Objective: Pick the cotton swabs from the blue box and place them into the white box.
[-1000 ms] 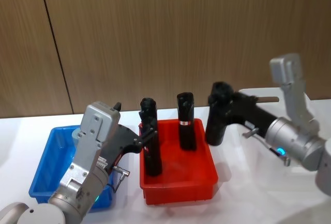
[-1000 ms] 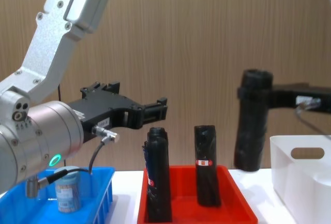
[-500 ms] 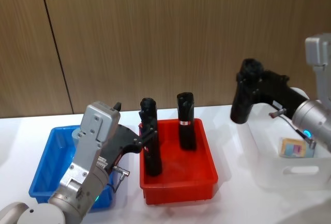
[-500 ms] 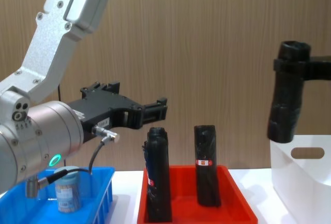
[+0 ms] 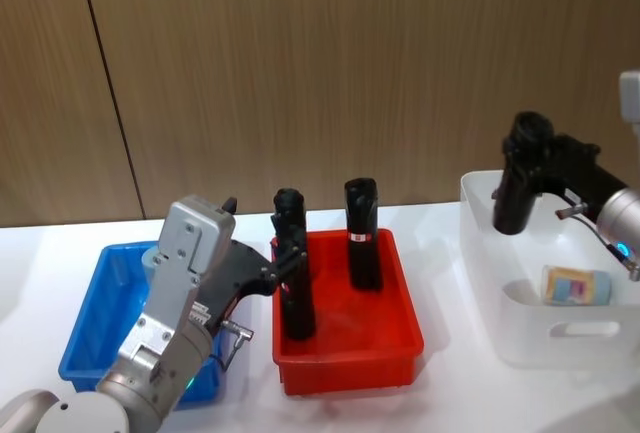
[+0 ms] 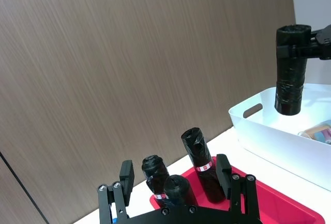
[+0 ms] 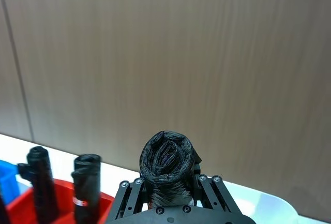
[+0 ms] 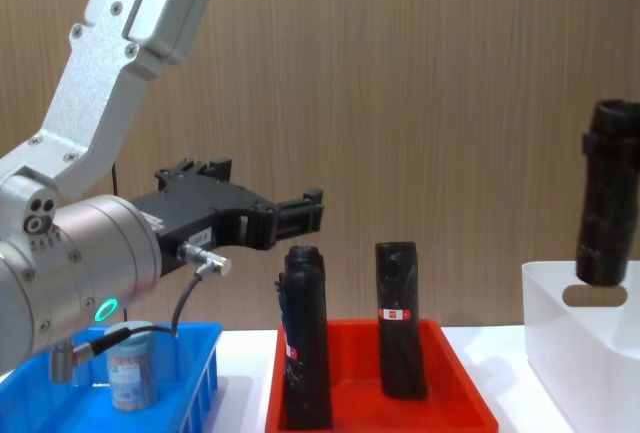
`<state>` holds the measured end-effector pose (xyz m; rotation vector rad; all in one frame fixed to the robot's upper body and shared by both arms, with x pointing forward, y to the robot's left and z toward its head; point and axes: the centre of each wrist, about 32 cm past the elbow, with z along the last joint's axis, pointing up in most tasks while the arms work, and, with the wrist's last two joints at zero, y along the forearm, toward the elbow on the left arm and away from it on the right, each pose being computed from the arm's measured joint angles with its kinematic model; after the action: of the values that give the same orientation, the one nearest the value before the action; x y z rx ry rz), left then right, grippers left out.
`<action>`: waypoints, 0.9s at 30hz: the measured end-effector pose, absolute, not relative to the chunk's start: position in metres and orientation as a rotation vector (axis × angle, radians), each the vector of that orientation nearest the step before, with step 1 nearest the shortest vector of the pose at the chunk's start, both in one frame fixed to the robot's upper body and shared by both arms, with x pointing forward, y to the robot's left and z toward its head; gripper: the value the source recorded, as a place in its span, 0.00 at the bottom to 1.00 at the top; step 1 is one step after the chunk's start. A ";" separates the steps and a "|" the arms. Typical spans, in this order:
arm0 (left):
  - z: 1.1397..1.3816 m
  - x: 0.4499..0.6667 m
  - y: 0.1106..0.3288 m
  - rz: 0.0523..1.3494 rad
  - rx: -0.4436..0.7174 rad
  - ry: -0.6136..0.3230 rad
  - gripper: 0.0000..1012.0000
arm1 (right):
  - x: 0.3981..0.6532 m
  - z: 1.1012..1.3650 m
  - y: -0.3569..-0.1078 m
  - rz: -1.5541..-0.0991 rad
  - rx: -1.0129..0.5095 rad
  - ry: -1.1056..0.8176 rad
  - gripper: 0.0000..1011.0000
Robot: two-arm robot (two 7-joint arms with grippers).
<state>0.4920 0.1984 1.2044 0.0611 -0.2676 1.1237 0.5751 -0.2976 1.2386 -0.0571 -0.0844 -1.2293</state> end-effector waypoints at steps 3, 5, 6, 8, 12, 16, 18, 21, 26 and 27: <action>1.204 0.492 0.198 1.124 0.061 -0.268 0.99 | 0.579 1.235 -0.302 -1.248 -0.069 -0.076 0.41; 1.204 0.492 0.198 1.124 0.061 -0.268 0.99 | 0.583 1.231 -0.305 -1.265 -0.081 -0.067 0.41; 1.204 0.492 0.198 1.124 0.061 -0.268 0.99 | 0.584 1.230 -0.306 -1.270 -0.083 -0.064 0.41; 1.204 0.492 0.198 1.124 0.061 -0.268 0.99 | 0.590 1.224 -0.310 -1.291 -0.098 -0.050 0.41; 1.204 0.492 0.198 1.124 0.061 -0.268 0.99 | 0.595 1.217 -0.314 -1.311 -0.113 -0.035 0.43; 1.204 0.492 0.198 1.124 0.061 -0.268 0.99 | 0.600 1.212 -0.316 -1.324 -0.124 -0.026 0.55; 1.204 0.492 0.198 1.124 0.061 -0.268 0.99 | 0.601 1.211 -0.317 -1.327 -0.126 -0.023 0.58; 1.204 0.492 0.198 1.124 0.061 -0.268 0.99 | 0.603 1.208 -0.318 -1.331 -0.130 -0.017 0.68; 1.204 0.492 0.198 1.124 0.061 -0.268 0.99 | 0.605 1.205 -0.319 -1.334 -0.135 -0.012 0.82; 1.204 0.492 0.198 1.124 0.061 -0.268 0.99 | 0.605 1.205 -0.319 -1.334 -0.136 -0.012 0.85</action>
<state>0.4920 0.1984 1.2044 0.0612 -0.2676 1.1237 0.6055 -0.3193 1.2047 -0.1357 -0.0118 -1.3337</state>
